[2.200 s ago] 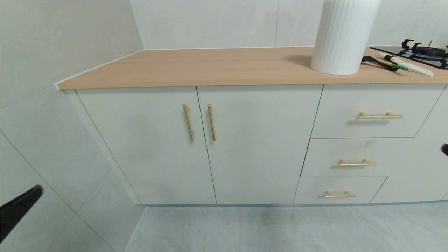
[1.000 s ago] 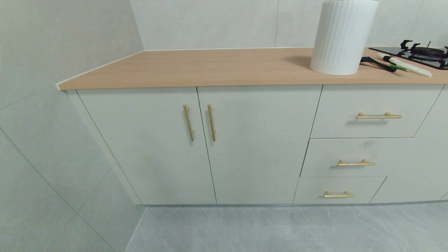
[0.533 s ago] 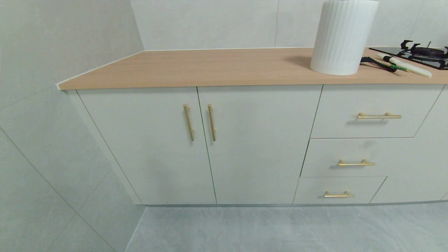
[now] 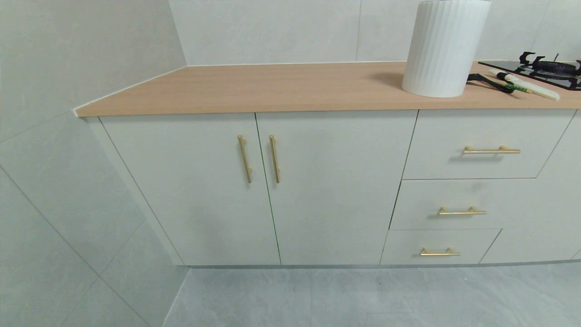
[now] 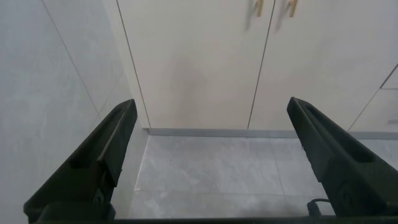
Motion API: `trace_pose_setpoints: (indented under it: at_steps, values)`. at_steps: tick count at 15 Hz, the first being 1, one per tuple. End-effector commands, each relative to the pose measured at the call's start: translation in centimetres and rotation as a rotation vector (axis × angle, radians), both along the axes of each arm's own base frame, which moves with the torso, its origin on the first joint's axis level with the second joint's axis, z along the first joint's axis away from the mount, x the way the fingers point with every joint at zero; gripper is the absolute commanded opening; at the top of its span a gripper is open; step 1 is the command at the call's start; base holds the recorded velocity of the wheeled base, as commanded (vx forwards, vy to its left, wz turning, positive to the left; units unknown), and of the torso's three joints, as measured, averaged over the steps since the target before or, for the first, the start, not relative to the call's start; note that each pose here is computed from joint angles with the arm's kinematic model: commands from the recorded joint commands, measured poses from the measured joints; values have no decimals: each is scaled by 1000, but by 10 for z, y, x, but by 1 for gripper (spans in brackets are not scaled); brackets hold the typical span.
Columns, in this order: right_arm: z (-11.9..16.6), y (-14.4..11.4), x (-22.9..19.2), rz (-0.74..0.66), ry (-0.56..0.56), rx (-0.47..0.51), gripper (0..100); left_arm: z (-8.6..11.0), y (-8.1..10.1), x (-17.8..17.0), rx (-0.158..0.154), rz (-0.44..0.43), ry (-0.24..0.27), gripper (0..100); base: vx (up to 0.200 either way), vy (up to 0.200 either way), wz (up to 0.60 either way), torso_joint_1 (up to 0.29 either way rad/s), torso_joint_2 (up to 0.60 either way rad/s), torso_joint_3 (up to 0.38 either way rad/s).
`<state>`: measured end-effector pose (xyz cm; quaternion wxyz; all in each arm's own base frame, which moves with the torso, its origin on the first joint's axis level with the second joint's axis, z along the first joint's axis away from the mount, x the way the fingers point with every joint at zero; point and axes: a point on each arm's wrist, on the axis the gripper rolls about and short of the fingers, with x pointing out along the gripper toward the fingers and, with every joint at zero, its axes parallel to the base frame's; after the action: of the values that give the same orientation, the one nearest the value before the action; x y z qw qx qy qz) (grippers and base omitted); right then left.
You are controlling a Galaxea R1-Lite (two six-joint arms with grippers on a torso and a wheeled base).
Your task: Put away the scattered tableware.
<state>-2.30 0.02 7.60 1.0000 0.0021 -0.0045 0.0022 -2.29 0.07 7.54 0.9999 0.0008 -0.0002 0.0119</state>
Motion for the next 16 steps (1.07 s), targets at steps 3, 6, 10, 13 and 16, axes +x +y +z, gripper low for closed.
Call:
trace_pose_setpoints:
  at_steps: [3, 6, 10, 13, 16]
  values:
    - [0, 0, 0, 2, 3, -1, 100, 0, 0, 0, -11, 1, 0, 100, 0, 0, 0, 0, 0, 0]
    - [0, 0, 0, 3, 3, 2, 100, 0, 0, 0, -11, 1, 0, 100, 0, 0, 0, 0, 0, 0]
    - [0, 0, 0, 2, 3, 2, 100, 0, 0, 0, -11, 1, 0, 100, 0, 0, 0, 0, 0, 0]
    - [0, 0, 0, 2, 3, 2, 100, 0, 0, 0, -11, 1, 0, 100, 0, -133, 0, 2, 3, 2]
    - [0, 0, 0, 2, 3, 2, 100, 0, 0, 0, -12, 1, 0, 100, 0, -200, 0, 4, 1, 2]
